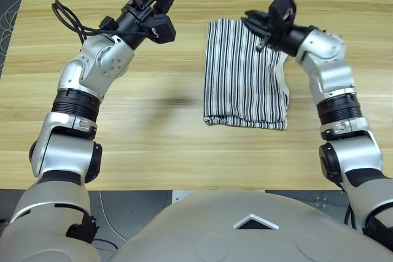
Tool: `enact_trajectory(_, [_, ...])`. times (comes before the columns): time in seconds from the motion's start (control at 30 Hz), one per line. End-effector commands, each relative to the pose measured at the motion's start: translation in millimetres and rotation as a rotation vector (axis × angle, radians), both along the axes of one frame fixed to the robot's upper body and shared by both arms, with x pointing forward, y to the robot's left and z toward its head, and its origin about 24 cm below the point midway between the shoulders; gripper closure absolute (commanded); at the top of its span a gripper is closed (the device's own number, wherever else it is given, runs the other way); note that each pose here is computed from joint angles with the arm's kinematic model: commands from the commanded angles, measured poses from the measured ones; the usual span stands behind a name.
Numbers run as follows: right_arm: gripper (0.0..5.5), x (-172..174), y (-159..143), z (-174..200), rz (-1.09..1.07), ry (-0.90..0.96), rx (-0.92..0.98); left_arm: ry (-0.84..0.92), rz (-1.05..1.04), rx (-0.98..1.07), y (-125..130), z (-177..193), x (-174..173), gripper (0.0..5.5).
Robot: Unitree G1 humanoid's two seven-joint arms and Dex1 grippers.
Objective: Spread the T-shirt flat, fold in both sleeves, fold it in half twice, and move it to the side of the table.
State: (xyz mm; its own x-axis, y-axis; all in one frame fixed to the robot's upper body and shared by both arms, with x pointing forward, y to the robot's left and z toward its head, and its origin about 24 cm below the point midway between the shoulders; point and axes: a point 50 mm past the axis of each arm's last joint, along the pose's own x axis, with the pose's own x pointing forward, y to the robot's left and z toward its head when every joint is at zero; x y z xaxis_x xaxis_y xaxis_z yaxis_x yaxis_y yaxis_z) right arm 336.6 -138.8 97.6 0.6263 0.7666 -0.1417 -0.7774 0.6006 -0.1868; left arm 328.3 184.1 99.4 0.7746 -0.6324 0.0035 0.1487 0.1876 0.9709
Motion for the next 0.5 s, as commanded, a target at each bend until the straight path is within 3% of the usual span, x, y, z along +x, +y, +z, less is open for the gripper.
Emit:
enact_trajectory(0.03, [4.61,-38,-69,-17,0.056,-0.094,-0.395,0.178,-0.182,0.17,3,-35,-33,4.4])
enact_trajectory(0.13, [4.03,-79,-118,-23,0.233,-0.243,-0.769,0.326,-0.358,0.318,17,-55,-71,3.86])
enact_trajectory(0.23, [3.5,-107,-144,-22,0.409,-0.364,-0.965,0.412,-0.524,0.438,27,-61,-102,3.39])
enact_trajectory(0.4, [2.44,-122,-139,-29,0.591,-0.48,-1.022,0.434,-0.539,0.481,32,-65,-107,2.48])
enact_trajectory(0.5, [2.39,-129,-128,-40,0.697,-0.566,-1.04,0.463,-0.563,0.461,28,-76,-116,2.43])
